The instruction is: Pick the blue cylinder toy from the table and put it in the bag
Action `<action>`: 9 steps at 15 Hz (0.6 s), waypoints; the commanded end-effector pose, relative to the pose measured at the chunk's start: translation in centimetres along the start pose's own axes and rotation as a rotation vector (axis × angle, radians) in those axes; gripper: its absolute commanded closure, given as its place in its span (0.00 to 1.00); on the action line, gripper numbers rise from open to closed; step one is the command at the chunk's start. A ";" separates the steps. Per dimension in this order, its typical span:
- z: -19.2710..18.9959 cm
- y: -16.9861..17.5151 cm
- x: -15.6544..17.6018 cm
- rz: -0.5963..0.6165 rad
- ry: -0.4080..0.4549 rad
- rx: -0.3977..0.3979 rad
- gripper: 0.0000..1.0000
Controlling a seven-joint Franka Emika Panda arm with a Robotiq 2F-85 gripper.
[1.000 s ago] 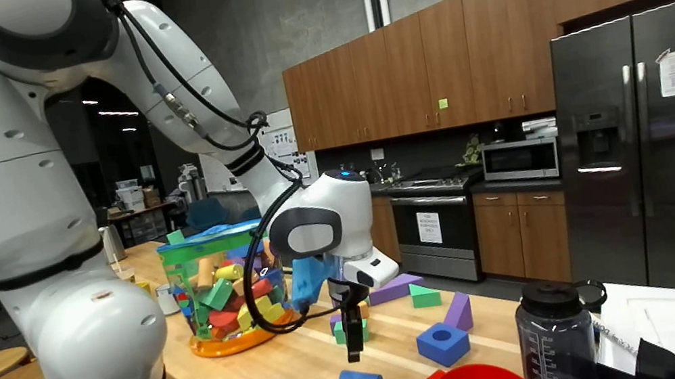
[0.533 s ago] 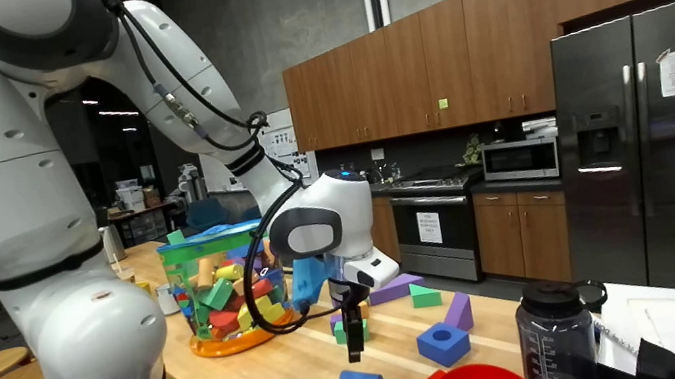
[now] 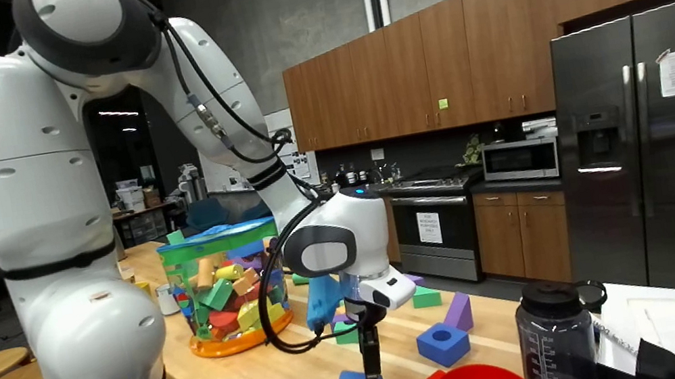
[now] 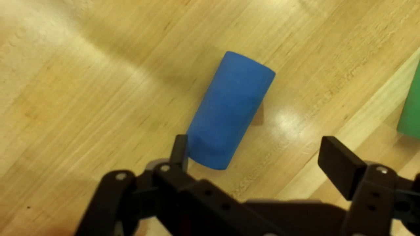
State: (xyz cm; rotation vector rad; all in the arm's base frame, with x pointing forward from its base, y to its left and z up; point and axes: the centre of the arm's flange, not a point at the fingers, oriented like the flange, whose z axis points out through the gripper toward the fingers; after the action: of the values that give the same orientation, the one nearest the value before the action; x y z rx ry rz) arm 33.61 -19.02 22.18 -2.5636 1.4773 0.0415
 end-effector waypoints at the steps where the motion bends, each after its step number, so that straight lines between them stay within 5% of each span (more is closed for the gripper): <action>1: 0.5 -0.2 0.9 -0.007 -0.005 -0.014 0.00; 9: 1.9 -0.6 -3.8 -0.133 -0.067 -0.084 0.00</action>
State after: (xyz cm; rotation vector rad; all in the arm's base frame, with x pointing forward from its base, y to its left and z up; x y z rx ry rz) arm 33.46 -16.23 20.50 -2.6515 1.3582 0.1508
